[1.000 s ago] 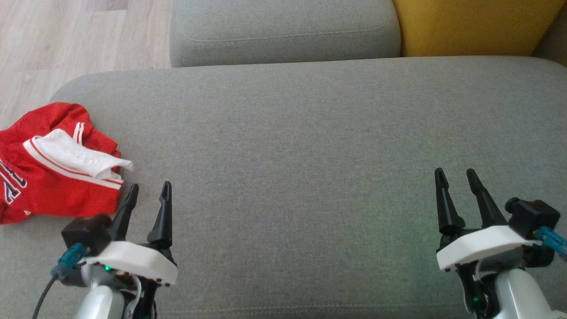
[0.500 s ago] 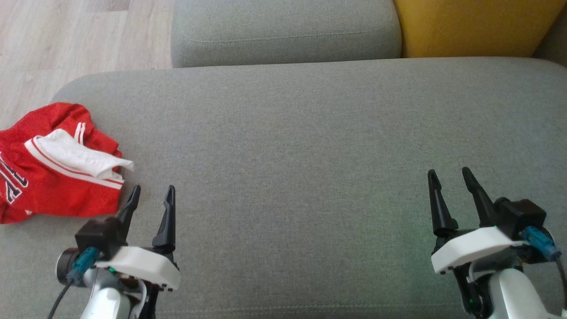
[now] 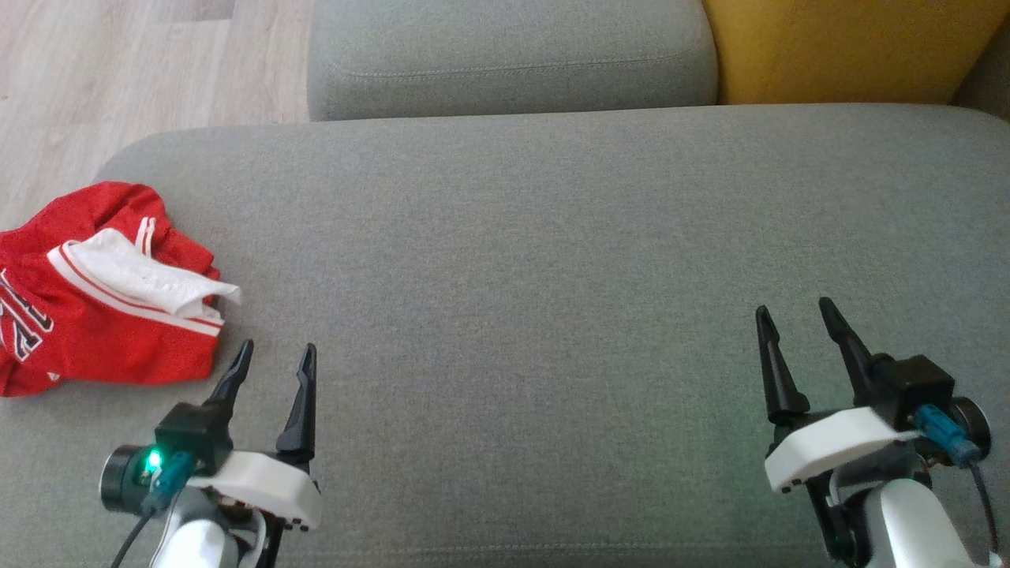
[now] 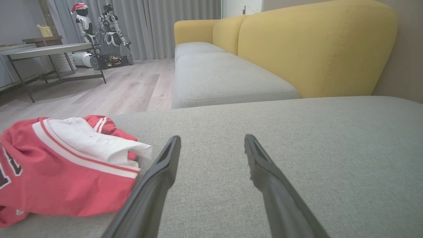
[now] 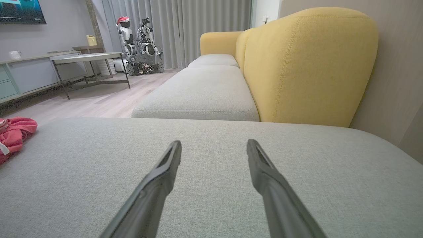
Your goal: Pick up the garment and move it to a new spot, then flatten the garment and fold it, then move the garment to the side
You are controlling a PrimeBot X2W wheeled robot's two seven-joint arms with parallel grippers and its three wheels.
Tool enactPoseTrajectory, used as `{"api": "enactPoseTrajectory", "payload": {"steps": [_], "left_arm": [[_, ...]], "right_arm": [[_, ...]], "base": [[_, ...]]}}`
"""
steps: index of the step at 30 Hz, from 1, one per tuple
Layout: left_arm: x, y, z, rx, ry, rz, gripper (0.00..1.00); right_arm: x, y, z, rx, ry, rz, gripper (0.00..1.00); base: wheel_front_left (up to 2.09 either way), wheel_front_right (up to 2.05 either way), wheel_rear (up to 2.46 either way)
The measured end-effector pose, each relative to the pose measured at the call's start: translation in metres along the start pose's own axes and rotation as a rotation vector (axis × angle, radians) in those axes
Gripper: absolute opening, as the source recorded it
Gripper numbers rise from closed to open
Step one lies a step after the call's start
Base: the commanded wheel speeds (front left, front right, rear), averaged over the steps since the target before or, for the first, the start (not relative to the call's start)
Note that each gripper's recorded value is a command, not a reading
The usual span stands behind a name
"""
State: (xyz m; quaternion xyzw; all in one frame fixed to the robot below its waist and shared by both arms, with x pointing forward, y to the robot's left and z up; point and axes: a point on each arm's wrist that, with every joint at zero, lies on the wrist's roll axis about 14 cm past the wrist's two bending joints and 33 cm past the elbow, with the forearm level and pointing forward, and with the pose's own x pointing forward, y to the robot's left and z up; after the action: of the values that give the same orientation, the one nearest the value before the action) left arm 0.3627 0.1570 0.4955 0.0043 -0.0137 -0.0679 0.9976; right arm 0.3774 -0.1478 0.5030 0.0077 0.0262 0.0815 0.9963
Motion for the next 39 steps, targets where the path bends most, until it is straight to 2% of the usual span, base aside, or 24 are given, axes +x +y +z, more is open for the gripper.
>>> {"api": "enactPoseTrajectory", "payload": {"steps": [8,27,33,39], "left_arm": [[-0.002,0.002,-0.010,-0.013,0.030,0.013,1.00],[-0.005,0.010,-0.012,-0.031,0.037,0.047,1.00],[-0.010,0.027,-0.007,-0.051,0.022,0.104,1.00],[-0.029,0.055,-0.005,-0.045,0.013,0.196,1.00]], "right_arm": [[0.000,-0.004,-0.002,0.061,0.002,-0.013,1.00],[0.002,-0.002,-0.003,0.080,0.004,-0.008,1.00],[0.010,0.014,0.002,0.075,-0.002,0.041,1.00],[0.020,0.043,-0.003,0.067,0.022,0.130,1.00]], "base": [[0.00,0.00,0.00],[0.00,0.00,0.00],[0.00,0.00,0.00],[0.00,0.00,0.00]]}}
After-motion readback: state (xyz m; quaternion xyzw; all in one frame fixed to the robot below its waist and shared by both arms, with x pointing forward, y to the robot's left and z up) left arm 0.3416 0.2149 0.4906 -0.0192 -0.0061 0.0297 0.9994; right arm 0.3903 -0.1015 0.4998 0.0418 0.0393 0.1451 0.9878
